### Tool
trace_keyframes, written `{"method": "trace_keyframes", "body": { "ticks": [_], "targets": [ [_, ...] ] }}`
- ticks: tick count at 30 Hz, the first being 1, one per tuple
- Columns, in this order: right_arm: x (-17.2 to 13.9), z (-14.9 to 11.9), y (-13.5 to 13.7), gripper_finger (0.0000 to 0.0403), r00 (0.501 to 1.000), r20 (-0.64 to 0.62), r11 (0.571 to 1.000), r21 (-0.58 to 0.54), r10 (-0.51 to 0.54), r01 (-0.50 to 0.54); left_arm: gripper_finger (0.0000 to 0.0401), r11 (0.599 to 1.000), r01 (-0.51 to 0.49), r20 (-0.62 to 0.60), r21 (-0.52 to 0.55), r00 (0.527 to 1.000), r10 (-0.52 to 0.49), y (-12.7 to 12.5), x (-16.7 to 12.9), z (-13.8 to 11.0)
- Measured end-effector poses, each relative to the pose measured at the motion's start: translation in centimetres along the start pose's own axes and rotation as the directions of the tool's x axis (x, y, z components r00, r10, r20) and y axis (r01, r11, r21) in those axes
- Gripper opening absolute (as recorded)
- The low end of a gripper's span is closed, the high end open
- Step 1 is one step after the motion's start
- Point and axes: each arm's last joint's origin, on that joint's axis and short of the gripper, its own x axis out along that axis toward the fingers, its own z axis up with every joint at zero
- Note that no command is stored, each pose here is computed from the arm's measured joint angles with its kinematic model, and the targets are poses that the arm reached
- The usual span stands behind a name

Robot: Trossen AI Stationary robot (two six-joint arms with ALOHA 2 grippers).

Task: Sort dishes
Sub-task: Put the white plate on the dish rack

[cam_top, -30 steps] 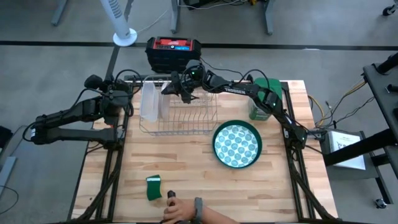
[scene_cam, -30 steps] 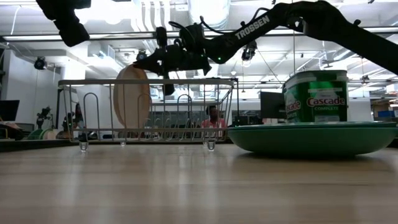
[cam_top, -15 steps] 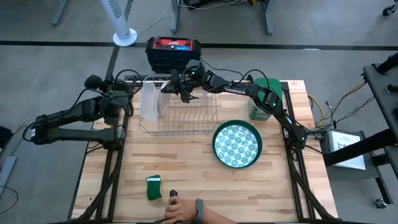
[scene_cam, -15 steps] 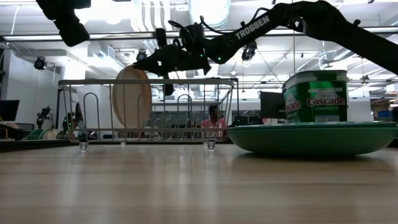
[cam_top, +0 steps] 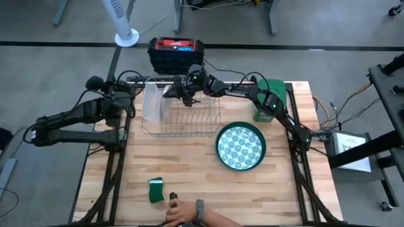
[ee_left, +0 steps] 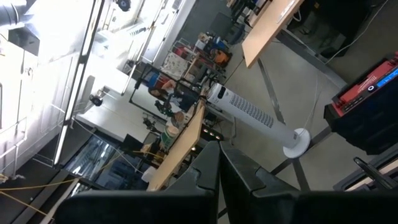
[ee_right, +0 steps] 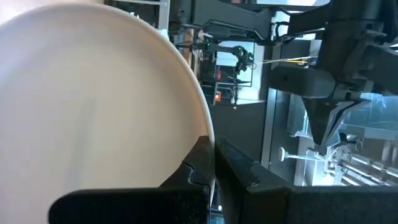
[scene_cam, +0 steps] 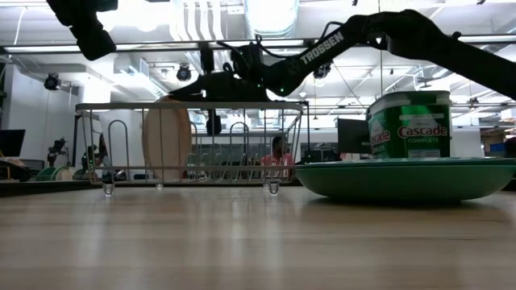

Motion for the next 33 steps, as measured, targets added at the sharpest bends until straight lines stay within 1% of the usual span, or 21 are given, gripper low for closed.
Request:
{"method": "trace_keyframes", "body": {
  "ticks": [5, 11, 28, 33],
  "targets": [
    [-0.19, -0.21, 0.04, 0.0000, 1.000, -0.003, 1.000, 0.003, 0.001, -0.001, 0.0000, 1.000, 0.000, 0.000, -0.010, 1.000, 0.000, 0.00, 0.00, 0.00],
    [-0.24, -0.16, 0.25, 0.0000, 1.000, 0.022, 1.000, 0.022, 0.016, -0.017, 0.0000, 1.000, 0.000, 0.000, -0.010, 1.000, 0.000, -0.01, 0.00, 0.01],
    [-0.25, -0.18, 0.27, 0.0000, 1.000, 0.022, 1.000, 0.023, 0.017, -0.017, 0.0000, 1.000, 0.000, 0.000, -0.010, 1.000, 0.000, -0.01, 0.00, 0.01],
    [-0.25, -0.18, 0.27, 0.0016, 1.000, 0.022, 1.000, 0.023, 0.017, -0.017, 0.0000, 1.000, 0.000, 0.000, -0.014, 1.000, 0.000, -0.01, 0.00, 0.01]
  ]
}}
